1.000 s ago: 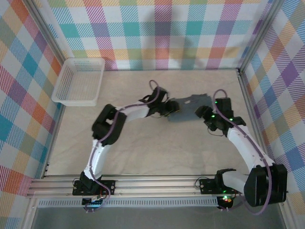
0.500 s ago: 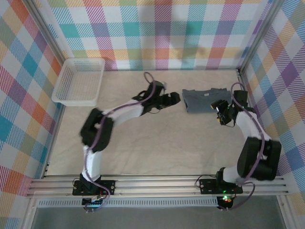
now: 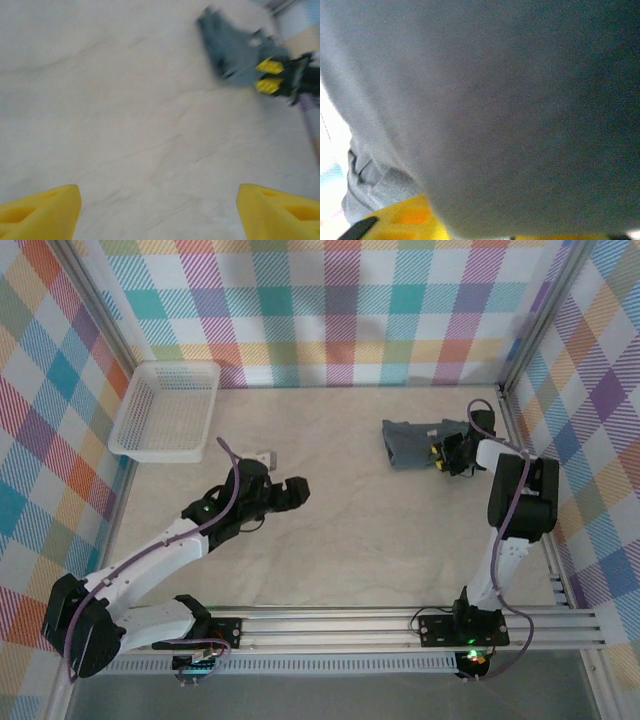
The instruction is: Fold the inside-out t-shirt
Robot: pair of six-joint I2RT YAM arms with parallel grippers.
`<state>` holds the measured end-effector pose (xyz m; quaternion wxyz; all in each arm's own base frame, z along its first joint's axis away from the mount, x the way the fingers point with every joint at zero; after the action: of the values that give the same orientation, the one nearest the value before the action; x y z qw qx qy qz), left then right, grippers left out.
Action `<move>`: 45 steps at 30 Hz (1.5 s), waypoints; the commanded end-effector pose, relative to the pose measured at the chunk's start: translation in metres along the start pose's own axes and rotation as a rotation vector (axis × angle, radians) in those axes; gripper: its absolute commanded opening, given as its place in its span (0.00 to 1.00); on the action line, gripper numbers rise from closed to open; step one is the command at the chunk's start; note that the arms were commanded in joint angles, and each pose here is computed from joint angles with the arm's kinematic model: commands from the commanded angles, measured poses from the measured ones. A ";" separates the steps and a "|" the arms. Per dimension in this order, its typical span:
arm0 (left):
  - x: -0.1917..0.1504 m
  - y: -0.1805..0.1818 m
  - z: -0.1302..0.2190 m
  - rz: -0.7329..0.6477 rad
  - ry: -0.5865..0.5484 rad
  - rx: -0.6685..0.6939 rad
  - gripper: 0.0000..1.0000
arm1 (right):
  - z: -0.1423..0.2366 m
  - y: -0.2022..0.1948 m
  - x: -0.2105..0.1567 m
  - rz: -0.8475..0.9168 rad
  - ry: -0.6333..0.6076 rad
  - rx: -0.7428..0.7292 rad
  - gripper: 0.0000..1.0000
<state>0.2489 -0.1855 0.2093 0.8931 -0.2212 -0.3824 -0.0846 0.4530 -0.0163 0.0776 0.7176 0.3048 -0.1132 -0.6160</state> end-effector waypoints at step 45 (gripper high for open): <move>0.000 0.201 -0.019 -0.336 -0.367 0.563 1.00 | 0.072 -0.067 -0.055 1.267 -0.526 0.399 1.00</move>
<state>0.2947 -0.0010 0.0939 0.8585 0.1347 -0.4931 -0.0415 0.3273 -0.0022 0.0794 0.8482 0.1318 -0.4825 -0.1743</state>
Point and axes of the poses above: each hand's point on the last joint's axis, 136 mm out from that joint toward the fingers, its own z axis back along the fingers, its own y axis along the line the jaws close on, x = y × z, the point moved 5 cm from there along z, back along the fingers, and after that the axes turned 15 degrees about -z, right-handed, at the moved point
